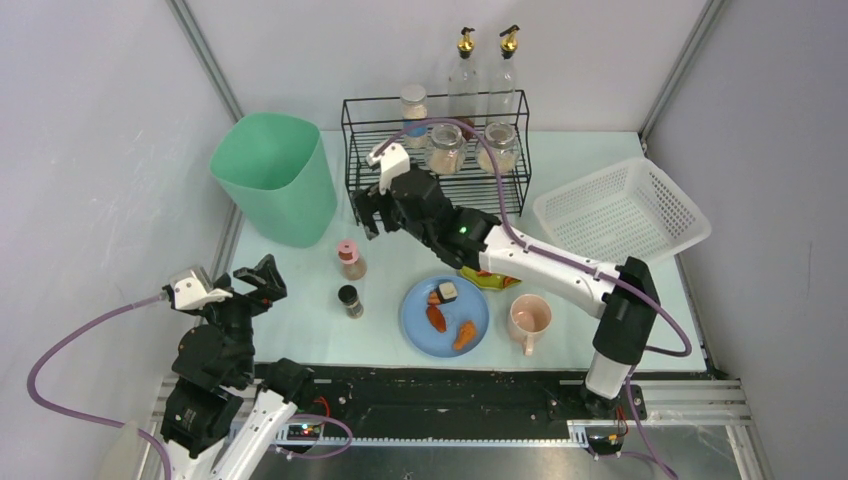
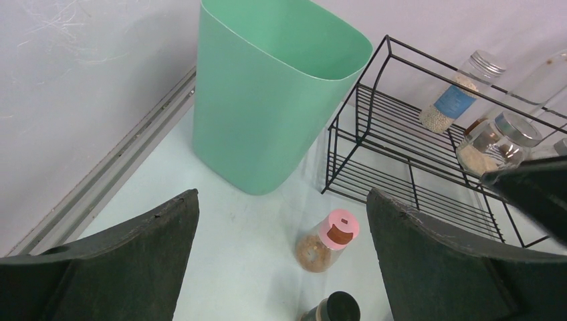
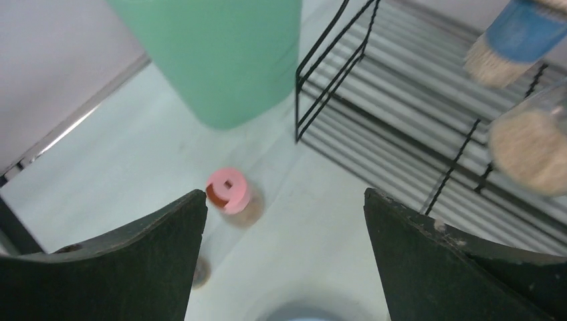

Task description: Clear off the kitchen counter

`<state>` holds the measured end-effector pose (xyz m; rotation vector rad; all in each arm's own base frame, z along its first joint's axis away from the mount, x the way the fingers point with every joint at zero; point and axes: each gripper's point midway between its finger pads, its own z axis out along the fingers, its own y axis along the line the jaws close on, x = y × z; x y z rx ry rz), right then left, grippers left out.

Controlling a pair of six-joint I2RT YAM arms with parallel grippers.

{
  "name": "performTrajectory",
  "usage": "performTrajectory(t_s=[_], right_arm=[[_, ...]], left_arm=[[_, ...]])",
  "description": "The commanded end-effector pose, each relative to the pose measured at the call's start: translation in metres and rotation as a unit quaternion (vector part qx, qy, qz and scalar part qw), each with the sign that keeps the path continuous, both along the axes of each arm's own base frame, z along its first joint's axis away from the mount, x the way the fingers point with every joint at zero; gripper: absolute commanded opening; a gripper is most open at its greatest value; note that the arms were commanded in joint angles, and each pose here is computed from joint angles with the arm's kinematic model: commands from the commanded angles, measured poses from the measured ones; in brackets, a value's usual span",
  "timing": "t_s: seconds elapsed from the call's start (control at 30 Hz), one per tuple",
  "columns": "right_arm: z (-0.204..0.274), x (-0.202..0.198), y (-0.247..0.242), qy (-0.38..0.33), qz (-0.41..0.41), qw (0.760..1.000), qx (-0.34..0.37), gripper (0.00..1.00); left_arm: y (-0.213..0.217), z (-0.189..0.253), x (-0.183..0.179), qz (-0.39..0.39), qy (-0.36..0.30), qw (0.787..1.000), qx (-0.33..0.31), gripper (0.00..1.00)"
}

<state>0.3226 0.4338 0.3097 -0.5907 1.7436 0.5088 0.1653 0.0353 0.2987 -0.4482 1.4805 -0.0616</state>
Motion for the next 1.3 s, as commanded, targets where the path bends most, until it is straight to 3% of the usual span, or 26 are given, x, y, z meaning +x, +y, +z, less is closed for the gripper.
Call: performTrajectory(t_s=[0.0,0.33,0.83,1.27], right_arm=[[-0.025,-0.023,0.015,0.056,0.030,0.998,0.007,0.92],[-0.086,-0.044,0.063,0.123,0.075,0.989,-0.018,1.00],[-0.145,-0.014,0.088,0.165,-0.004,0.986,-0.010,0.99],[-0.163,-0.001,0.105,0.170,-0.047,0.984,0.020,0.97]], left_arm=[[-0.001,0.002,0.004,0.003,-0.001,1.000,0.001,0.98],[-0.002,0.001,0.005,0.001,0.002,1.000,0.003,0.98],[-0.003,0.003,0.003,-0.005,-0.005,1.000,-0.001,0.98],[-0.005,0.003,0.004,-0.011,-0.005,1.000,-0.002,0.98]])
